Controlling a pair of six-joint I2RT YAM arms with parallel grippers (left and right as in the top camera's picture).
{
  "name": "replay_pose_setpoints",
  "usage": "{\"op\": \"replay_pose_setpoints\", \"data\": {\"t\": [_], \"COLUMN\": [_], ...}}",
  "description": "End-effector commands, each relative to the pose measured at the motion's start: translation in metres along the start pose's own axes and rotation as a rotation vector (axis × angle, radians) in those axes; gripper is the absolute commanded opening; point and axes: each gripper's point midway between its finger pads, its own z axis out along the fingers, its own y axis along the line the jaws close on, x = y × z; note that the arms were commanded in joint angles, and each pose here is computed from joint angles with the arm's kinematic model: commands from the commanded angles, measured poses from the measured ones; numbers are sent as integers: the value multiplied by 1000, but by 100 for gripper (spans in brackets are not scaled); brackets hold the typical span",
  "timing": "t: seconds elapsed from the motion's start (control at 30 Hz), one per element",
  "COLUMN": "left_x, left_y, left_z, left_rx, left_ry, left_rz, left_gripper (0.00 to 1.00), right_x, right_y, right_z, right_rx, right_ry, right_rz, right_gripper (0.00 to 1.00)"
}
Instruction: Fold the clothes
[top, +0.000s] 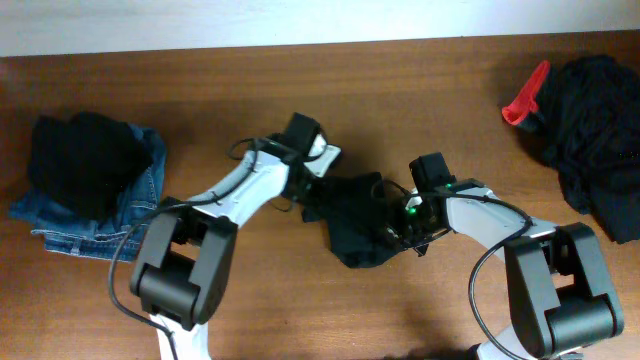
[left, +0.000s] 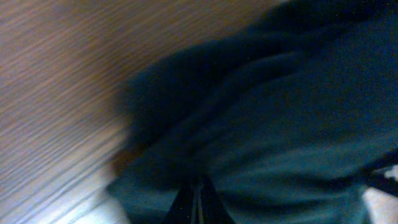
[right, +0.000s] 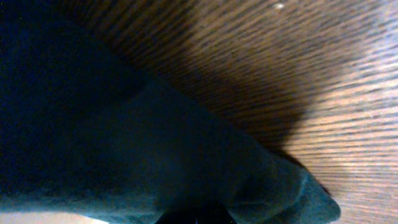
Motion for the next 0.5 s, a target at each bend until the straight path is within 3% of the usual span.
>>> {"op": "replay_pose_setpoints", "data": {"t": [0.0,0.07,0.2,0.27,0.37,0.4,0.43,0.47], "left_x": [-6,-10,-15,-12,3,8,16,19], "left_y": [21,11,-14,-21,-26,-28,-34,-37], "left_z": [-29,-48,-84,-94,-94,-93,-91,-89], "left_rx": [23,145,385,466,489,494,504,506], "left_ry": [-32,-61,-109,-100,-35,-13,19,35], "left_rz": [-110,-139,-175,-200,-250,-262,-274,-274], "left_gripper": [1,5,25,31,41,42,43,43], "right_x": [5,7,8,8,10,11,10,10], "right_y": [-2,7,26,40,58,63,70,73], "right_z": [1,-4,-20,-35,-63,-72,-88,-97], "right_rx": [-10,-41,-98,-130,-160,-164,-160,-159], "right_ry": [24,31,-9,-55,-144,-174,-239,-275], "right_rz": [-130,-222,-380,-500,-630,-654,-681,-694], "right_gripper": [4,4,5,12,38,54,77,82]}}
